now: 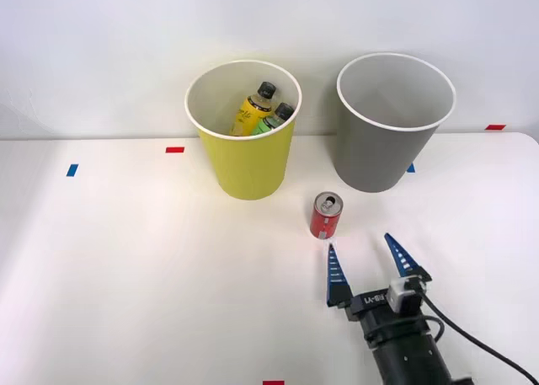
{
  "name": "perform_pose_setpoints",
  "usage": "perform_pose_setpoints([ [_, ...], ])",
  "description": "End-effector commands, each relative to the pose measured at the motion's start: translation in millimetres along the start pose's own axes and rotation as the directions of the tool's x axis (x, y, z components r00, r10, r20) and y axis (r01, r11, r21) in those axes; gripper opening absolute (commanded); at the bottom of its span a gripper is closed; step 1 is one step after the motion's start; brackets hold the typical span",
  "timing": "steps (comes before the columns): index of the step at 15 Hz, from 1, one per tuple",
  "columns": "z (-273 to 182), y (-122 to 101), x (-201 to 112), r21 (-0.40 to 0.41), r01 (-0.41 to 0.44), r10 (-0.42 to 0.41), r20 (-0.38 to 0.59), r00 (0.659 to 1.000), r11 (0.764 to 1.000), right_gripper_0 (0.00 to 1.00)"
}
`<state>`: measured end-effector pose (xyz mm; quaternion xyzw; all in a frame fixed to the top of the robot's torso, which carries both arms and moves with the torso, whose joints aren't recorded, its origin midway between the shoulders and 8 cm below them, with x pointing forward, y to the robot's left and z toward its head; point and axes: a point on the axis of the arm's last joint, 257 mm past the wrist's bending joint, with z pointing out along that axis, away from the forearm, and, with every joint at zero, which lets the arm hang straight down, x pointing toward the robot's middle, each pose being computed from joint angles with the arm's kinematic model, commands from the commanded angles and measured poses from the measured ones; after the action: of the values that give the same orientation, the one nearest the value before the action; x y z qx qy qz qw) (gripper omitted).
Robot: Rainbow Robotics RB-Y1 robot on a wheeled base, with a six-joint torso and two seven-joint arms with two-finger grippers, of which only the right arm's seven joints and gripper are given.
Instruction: Put cans in the gray bin, plastic bottles in the light green bin
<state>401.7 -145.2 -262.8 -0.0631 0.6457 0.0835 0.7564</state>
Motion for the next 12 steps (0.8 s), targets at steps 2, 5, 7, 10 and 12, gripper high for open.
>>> perform_pose_setpoints([
  [2, 42.9, 6.1, 12.4, -0.009, 0.026, -0.026, 0.018, 0.999, 1.0, 0.96],
  [5, 73.3, 14.7, 18.6, -0.012, 0.018, -0.018, 0.015, 1.0, 1.0, 0.96],
  [7, 87.8, 19.4, 14.4, -0.015, 0.009, -0.008, 0.025, 1.0, 1.0, 0.96],
  [10, 97.8, 19.1, 12.2, -0.018, 0.011, -0.01, 0.028, 1.0, 1.0, 0.96],
  [12, 97.5, 17.0, 13.2, -0.024, 0.026, -0.025, 0.024, 0.999, 0.999, 0.96],
])
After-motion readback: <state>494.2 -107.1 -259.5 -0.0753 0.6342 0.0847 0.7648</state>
